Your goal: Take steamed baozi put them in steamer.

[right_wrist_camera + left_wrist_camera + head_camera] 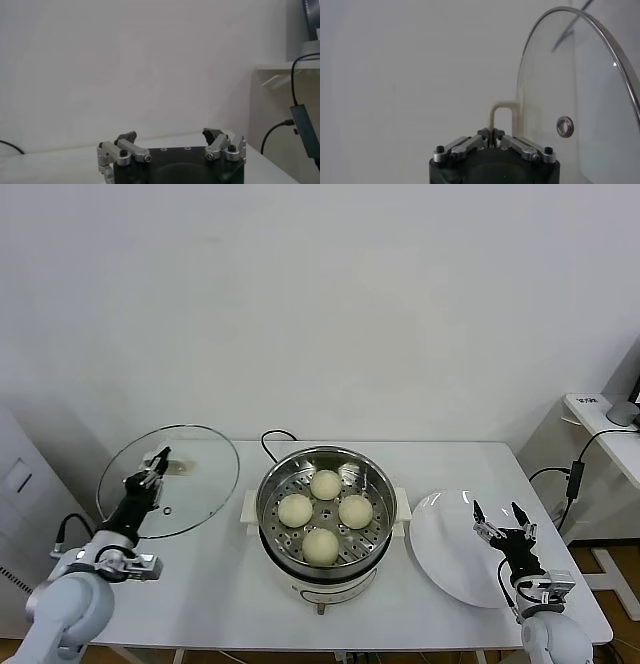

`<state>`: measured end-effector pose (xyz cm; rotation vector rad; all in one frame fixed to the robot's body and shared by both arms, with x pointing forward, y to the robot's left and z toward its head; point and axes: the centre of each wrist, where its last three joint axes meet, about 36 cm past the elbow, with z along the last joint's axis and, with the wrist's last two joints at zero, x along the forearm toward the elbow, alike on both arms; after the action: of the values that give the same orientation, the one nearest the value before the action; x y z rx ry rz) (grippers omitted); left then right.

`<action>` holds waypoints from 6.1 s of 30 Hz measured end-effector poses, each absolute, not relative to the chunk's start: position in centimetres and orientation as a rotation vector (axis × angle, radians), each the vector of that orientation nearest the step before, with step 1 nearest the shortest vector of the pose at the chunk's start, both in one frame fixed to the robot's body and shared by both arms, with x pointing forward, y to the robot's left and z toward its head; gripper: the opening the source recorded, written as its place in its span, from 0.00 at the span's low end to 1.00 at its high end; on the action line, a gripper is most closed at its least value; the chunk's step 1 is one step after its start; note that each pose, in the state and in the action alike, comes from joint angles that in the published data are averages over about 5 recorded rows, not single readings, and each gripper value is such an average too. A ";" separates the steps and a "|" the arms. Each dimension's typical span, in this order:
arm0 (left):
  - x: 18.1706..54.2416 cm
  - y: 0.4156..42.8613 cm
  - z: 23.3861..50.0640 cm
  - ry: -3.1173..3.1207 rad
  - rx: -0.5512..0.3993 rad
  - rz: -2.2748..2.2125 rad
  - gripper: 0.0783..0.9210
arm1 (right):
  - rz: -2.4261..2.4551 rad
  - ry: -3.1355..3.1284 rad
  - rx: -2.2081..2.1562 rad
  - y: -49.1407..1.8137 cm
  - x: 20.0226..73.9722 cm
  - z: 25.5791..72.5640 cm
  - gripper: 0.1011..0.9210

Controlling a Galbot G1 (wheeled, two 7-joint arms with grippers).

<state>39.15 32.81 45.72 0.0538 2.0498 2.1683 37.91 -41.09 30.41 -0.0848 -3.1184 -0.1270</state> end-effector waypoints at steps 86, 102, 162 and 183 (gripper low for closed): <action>36.3 3.1 43.1 2.139 0.193 2.108 0.03 | -0.120 -3.066 -0.090 -41.3 38.4 28.0 0.88; 35.8 3.2 42.1 2.170 0.170 2.108 0.09 | -0.120 -3.073 -0.103 -42.0 38.1 27.9 0.88; 40.0 33.5 39.5 3.336 0.206 0.011 0.88 | 0.032 -2.976 -0.089 -39.8 36.2 32.0 0.88; 39.3 33.1 38.9 3.366 0.204 -0.060 0.88 | 0.014 -2.957 -0.074 -39.3 36.0 31.6 0.88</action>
<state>39.26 33.12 38.89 0.2043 3.3663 -0.0602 36.04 -39.28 31.61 -0.0737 -2.9573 0.0143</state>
